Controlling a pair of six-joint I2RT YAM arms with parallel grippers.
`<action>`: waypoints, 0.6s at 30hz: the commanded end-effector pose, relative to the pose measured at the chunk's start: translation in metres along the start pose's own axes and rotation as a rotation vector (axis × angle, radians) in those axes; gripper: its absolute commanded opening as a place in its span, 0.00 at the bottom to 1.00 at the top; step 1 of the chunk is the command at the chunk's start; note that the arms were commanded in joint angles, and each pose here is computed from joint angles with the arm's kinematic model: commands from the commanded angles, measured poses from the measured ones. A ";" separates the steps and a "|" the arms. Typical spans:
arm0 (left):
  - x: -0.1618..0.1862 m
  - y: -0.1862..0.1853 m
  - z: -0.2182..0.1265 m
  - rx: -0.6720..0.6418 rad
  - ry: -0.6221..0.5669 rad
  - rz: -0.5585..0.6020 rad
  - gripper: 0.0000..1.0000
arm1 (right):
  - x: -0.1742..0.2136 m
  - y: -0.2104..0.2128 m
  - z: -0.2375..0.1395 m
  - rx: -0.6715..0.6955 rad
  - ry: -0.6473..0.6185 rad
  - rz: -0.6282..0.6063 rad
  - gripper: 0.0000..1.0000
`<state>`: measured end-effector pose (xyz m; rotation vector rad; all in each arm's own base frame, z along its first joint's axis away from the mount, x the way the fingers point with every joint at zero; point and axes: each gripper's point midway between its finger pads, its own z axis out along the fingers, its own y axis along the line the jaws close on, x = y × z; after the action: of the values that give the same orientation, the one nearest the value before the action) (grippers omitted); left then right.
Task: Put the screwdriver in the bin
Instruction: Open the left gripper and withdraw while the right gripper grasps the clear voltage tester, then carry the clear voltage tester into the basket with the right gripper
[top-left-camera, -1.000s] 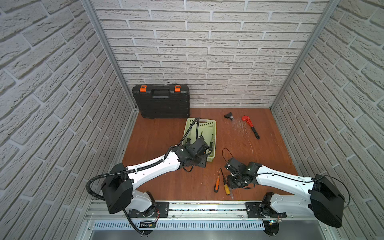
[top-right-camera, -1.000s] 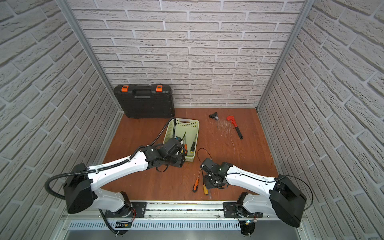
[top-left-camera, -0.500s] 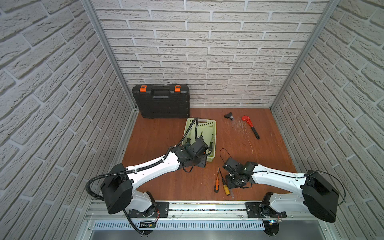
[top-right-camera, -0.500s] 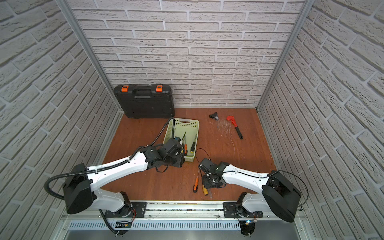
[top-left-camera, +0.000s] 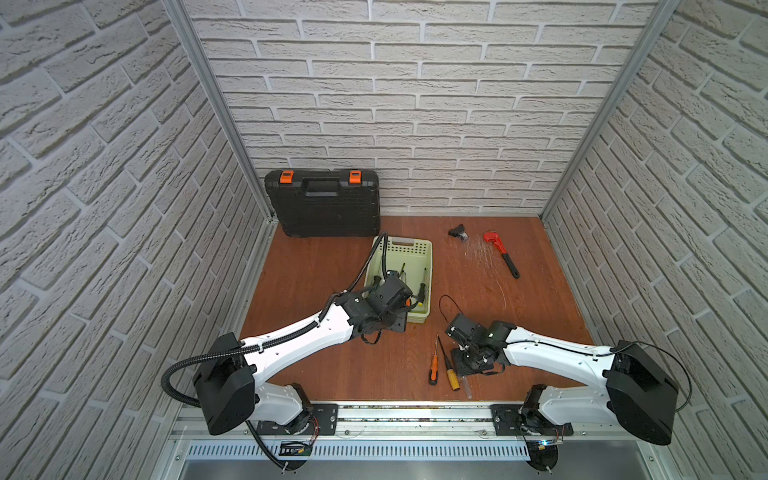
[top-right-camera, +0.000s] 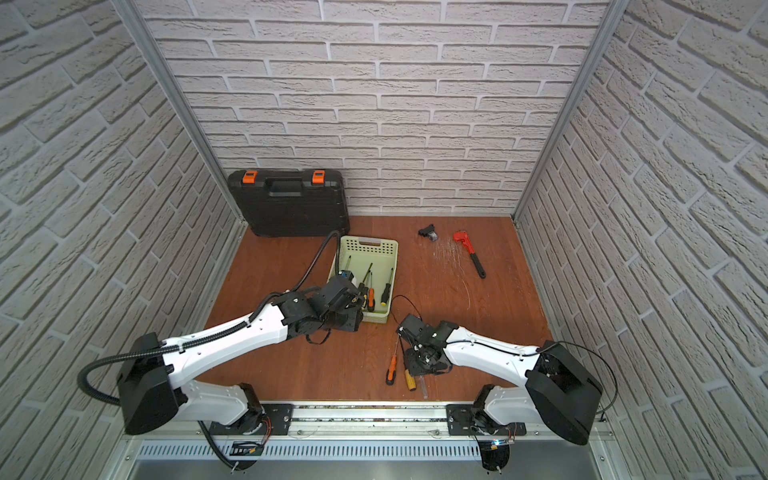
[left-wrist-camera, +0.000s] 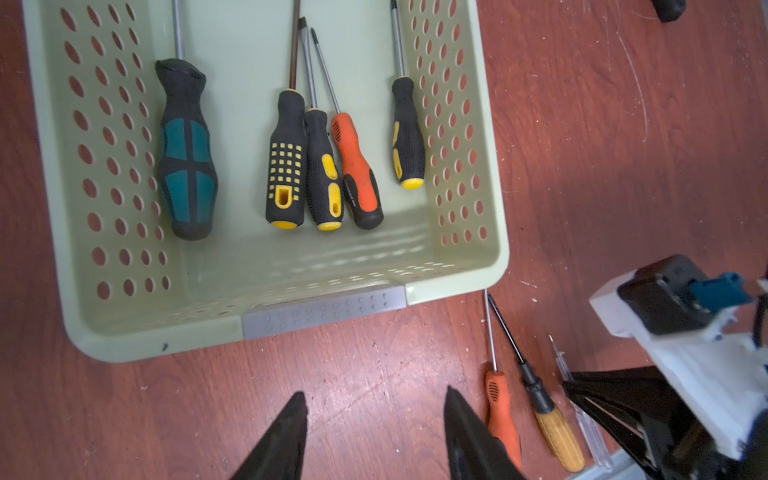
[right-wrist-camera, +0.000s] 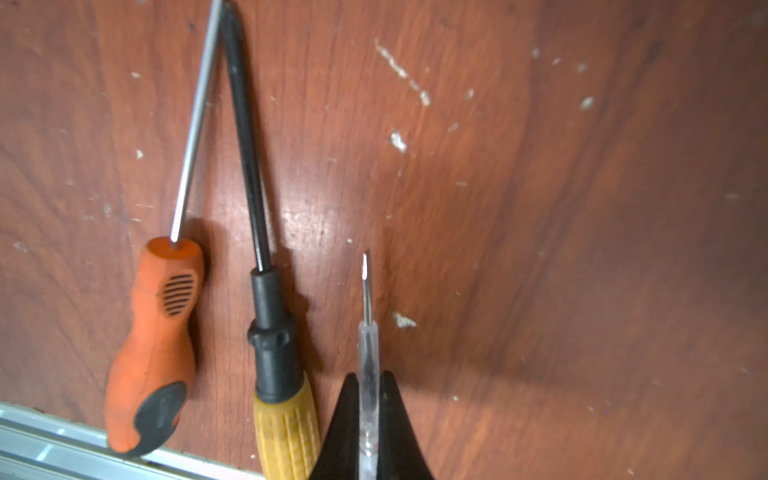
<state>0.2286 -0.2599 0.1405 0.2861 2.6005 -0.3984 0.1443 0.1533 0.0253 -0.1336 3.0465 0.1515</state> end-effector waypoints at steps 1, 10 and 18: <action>-0.011 0.008 -0.011 -0.017 -0.038 -0.032 0.54 | -0.012 -0.002 -0.020 -0.004 -0.040 -0.004 0.05; -0.014 0.022 -0.015 -0.023 -0.050 -0.076 0.54 | -0.035 0.004 -0.052 -0.050 -0.074 -0.004 0.06; -0.017 0.037 -0.025 -0.021 -0.089 -0.121 0.54 | -0.080 0.030 -0.117 -0.174 -0.146 -0.010 0.06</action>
<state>0.2412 -0.2271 0.1578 0.1392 2.5590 -0.4152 0.2021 0.1695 0.1272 -0.0893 2.9038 0.3513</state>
